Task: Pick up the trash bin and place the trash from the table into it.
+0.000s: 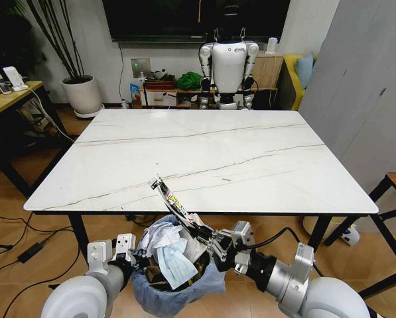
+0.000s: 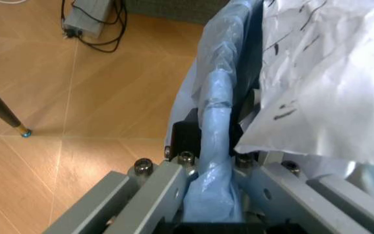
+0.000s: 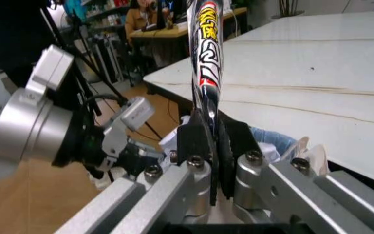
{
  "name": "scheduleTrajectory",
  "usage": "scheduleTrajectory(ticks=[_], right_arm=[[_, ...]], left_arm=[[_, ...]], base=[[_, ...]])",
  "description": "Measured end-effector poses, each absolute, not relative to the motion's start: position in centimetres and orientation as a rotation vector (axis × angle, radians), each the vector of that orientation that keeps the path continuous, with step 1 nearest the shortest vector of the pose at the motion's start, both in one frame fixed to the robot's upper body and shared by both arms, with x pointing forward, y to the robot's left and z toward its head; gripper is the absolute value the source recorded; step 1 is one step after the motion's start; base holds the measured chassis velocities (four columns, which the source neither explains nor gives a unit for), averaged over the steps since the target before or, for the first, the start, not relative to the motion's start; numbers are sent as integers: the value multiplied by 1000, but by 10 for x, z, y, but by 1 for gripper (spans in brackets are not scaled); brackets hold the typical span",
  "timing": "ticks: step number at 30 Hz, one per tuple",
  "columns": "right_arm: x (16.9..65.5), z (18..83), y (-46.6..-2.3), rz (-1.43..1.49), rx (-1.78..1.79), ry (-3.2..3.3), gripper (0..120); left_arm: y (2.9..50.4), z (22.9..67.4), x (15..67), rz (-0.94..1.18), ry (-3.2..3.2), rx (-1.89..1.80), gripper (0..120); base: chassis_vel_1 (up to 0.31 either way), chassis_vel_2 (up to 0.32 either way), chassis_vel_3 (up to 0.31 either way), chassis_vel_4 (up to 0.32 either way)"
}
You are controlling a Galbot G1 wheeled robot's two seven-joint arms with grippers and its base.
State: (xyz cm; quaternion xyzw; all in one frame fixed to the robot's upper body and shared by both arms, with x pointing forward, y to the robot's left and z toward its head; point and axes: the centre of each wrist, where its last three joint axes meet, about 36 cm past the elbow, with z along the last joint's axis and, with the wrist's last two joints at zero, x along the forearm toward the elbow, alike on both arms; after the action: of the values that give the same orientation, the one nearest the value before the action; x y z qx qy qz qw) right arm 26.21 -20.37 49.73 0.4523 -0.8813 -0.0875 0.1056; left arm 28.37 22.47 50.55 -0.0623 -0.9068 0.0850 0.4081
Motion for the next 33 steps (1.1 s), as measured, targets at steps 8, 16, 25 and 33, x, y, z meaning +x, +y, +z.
scheduleTrajectory(ticks=[8,16,25,33], right_arm=[[254,479,-201,-170,1391,-2551,0],[250,472,-197,-140,1409,-2526,0],[247,465,-194,-112,1368,-2525,11],[252,461,-192,-92,1349,-2550,41]], left_arm=[[223,505,286,203,-2269,-137,0],[223,504,288,198,-2267,-132,0],[221,504,290,209,-2261,-144,0],[221,506,292,215,-2261,-151,0]], base=[[0,0,0,0],[0,0,0,0],[0,0,0,0],[0,0,0,0]])
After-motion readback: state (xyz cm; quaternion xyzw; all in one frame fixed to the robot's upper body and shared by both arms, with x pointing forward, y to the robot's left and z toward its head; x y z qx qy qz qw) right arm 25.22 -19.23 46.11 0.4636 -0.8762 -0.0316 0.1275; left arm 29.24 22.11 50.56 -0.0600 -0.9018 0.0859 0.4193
